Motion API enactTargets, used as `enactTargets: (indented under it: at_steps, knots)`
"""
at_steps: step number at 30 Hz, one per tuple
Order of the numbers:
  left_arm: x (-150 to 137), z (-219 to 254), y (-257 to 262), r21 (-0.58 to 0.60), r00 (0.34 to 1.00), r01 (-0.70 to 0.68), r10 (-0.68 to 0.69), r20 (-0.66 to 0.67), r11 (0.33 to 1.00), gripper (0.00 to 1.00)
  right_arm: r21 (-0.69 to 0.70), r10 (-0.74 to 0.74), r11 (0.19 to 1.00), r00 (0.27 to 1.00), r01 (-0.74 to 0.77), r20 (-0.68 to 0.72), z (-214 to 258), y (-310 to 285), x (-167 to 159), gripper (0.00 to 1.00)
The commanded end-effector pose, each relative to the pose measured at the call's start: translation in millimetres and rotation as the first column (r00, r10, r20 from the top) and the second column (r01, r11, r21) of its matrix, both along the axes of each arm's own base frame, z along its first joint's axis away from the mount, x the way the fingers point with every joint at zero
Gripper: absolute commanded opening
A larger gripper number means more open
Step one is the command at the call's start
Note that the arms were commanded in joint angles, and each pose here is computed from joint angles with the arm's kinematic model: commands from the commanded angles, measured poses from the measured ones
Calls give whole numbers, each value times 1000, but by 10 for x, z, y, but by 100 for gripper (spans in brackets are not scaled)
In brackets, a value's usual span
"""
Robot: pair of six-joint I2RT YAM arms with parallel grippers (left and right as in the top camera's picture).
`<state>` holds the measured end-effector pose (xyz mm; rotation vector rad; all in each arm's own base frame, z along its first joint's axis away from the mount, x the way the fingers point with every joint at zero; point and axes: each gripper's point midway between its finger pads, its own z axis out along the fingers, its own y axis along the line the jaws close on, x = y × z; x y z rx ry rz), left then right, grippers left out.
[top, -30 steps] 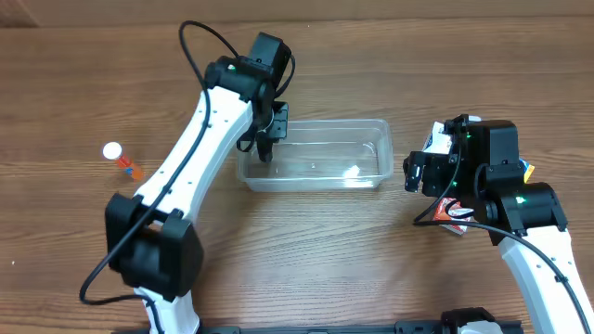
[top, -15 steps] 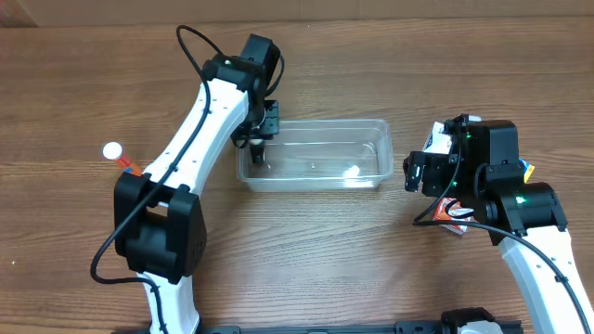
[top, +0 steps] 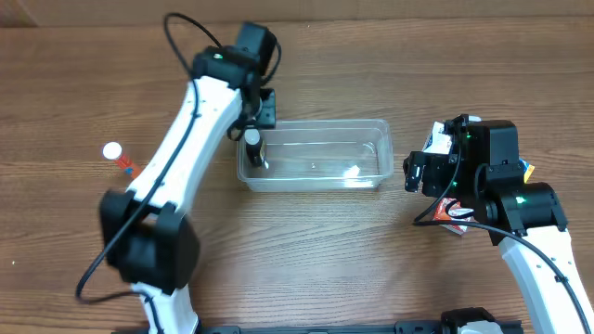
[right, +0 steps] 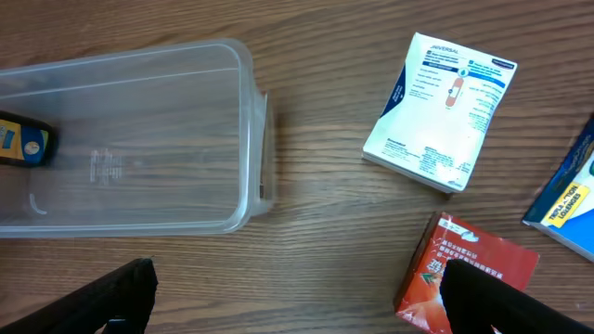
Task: Pack container
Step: 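Lower the dark bottle into the container's left end and release, then move the left gripper to the orange tube and grasp it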
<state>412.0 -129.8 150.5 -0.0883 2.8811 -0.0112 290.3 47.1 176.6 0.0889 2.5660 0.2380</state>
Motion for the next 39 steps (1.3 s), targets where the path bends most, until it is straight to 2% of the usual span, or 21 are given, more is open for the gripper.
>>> enactTargets:
  at_steps: [1,3,6,9,11,14,22,28,31,32,33,35,36,39]
  knots:
    - [-175,1072,611,-18,970,-116,117,212,993,100,1,6,1000,999,-6,44,155,17,57,100]
    - [-323,1175,932,-14,962,-189,188,200,982,100,1,6,1000,999,-6,44,155,17,57,100]
    - [-531,1202,1641,-5,918,-369,365,157,929,100,2,6,1000,999,-6,44,155,18,57,100]
    - [-662,1033,2127,-28,861,-500,500,94,866,100,2,6,1000,999,-6,44,154,18,56,100]
    - [-784,751,2435,-36,810,-585,586,7,810,100,2,6,1000,999,-6,44,155,18,57,100]
    - [-821,430,2554,-10,790,-612,610,-63,791,100,2,6,1000,999,-6,44,154,18,56,100]
    - [-672,-528,2612,46,789,-577,571,-228,816,100,1,6,1000,999,-6,43,152,18,55,100]
    - [-539,-674,2673,48,792,-578,574,-207,815,77,1,6,1000,999,-6,35,126,17,54,100]
    - [-512,-667,2682,44,796,-577,574,-195,815,53,-1,6,1000,1000,-6,15,71,20,68,100]
    - [-512,-667,2682,44,800,-571,568,-196,820,41,-2,6,1000,1000,-6,8,50,20,73,100]
    - [-515,-667,2681,46,806,-562,559,-197,826,36,-3,6,1000,1000,-6,-3,19,21,81,100]
    - [-528,-668,2683,50,806,-559,557,-201,828,33,-5,6,1000,1000,-6,-14,-11,21,88,100]
    - [-529,-663,2682,50,808,-556,554,-201,829,28,-5,6,1000,1000,-6,-15,-15,22,91,100]
    - [-526,-608,2675,47,811,-556,553,-189,830,20,-5,6,1000,1000,-6,-15,-16,21,89,100]
